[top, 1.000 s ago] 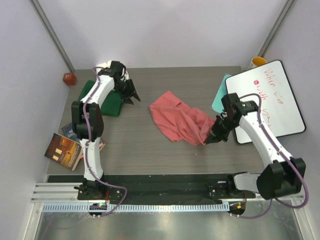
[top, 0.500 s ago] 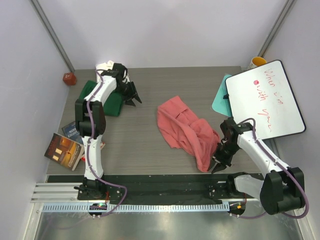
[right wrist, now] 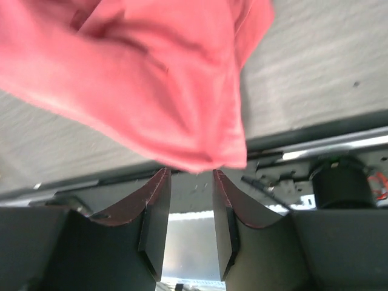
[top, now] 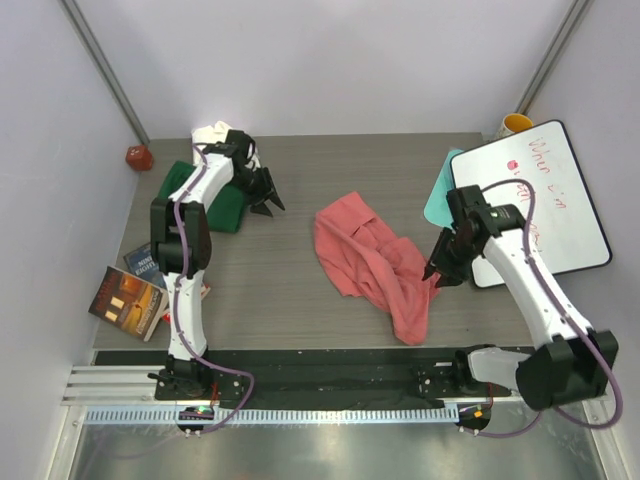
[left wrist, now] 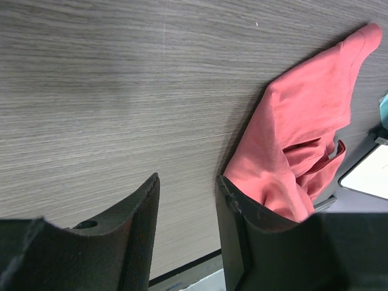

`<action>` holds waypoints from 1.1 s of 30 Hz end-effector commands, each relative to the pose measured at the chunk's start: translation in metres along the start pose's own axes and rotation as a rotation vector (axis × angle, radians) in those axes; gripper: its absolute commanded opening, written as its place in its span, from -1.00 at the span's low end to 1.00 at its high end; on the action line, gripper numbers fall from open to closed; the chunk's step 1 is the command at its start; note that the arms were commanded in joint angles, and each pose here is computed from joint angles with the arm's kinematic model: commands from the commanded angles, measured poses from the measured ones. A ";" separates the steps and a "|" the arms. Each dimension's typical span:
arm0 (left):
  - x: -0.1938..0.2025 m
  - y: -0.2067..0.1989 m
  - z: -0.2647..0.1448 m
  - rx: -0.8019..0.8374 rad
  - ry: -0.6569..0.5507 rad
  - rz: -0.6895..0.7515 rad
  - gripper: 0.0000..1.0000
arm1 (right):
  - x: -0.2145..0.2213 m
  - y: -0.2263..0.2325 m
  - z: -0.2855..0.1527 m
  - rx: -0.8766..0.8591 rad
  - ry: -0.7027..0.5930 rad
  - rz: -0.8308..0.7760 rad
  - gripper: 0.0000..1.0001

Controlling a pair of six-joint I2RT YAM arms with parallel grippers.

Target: Fold and stack the t-shirts

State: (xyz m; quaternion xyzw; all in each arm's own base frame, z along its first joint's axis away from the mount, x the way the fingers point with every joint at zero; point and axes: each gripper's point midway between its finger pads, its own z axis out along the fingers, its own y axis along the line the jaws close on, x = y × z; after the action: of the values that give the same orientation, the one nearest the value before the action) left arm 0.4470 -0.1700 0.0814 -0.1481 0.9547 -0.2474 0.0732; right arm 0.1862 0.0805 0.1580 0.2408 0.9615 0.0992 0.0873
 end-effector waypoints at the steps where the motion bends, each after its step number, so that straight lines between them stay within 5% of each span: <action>1: 0.006 -0.019 -0.030 0.056 -0.045 0.046 -0.15 | -0.050 0.012 0.039 0.031 -0.125 -0.050 -0.22; 3: 0.017 -0.014 -0.033 0.054 -0.036 0.039 -0.14 | -0.080 0.023 0.053 0.012 -0.217 -0.064 -0.21; 7: 0.027 -0.007 -0.037 0.030 -0.023 0.043 -0.15 | -0.113 0.048 0.091 0.012 -0.185 -0.094 -0.17; 13: 0.019 -0.008 -0.059 0.001 -0.070 0.087 -0.14 | -0.173 0.081 0.078 -0.001 -0.290 -0.181 0.05; 18: 0.018 -0.007 -0.063 -0.011 -0.070 0.088 -0.14 | -0.202 0.085 0.104 -0.014 -0.220 -0.168 0.06; 33: 0.006 -0.011 -0.047 0.006 -0.069 0.022 -0.15 | -0.170 0.084 0.121 -0.084 -0.059 -0.191 0.14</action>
State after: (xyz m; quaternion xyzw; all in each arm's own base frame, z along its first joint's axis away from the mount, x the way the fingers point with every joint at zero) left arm 0.4195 -0.1546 0.1126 -0.1388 0.9604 -0.2238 0.0909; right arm 0.4062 0.0800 0.0608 0.1663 0.9731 0.0967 0.1267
